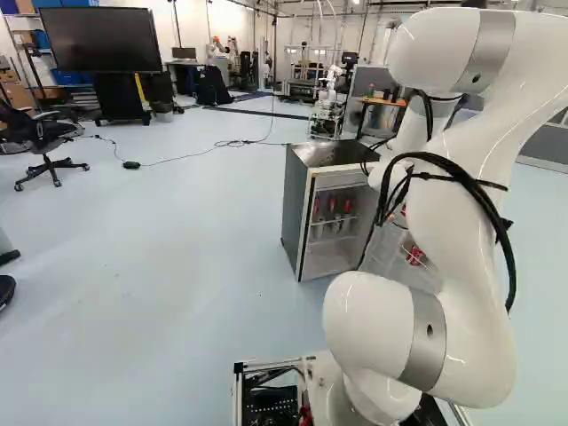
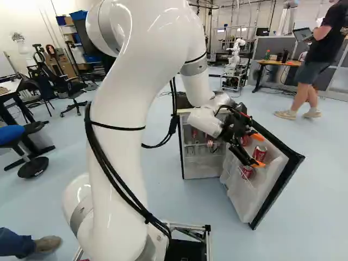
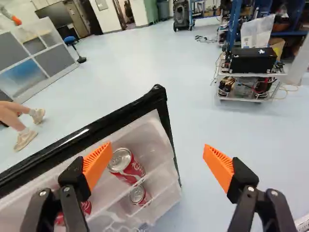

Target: Grab a drink from the fridge

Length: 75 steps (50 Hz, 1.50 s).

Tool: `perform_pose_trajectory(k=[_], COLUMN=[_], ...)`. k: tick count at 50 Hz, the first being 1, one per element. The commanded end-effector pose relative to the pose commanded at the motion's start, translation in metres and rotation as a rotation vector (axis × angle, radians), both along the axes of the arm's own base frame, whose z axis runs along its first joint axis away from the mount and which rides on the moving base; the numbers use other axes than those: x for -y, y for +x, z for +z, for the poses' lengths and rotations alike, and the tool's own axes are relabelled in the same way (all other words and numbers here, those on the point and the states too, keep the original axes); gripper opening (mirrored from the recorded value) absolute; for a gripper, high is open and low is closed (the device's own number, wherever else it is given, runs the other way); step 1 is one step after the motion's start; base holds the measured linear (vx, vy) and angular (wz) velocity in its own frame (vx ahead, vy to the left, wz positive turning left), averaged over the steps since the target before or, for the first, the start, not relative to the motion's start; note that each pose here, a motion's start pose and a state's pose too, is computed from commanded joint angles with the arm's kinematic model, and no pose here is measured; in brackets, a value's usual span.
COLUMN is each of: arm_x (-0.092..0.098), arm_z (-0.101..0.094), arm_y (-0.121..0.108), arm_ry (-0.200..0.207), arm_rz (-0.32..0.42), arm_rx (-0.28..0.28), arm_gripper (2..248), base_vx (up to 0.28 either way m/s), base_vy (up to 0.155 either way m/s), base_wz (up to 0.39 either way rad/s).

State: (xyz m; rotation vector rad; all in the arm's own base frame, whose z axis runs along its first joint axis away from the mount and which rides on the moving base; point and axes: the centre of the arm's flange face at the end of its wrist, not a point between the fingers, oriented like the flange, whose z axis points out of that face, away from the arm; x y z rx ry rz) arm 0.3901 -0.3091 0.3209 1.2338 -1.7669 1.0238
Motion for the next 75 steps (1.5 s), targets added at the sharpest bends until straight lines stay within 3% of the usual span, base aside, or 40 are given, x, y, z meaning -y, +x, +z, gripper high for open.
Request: perform_pose_trajectory(k=[46, 75], arm_x=[-0.077, -0.092], arm_z=[0.015, 0.015], arm_y=[-0.043, -0.026], arm_ry=[-0.086, -0.156], arm_rz=[0.519, 0.820], arm_rx=[-0.132, -0.181], arm_gripper=[247, 247], base_vx=[0.000, 0.000], base_vy=[0.000, 0.000], base_wz=[0.000, 0.000])
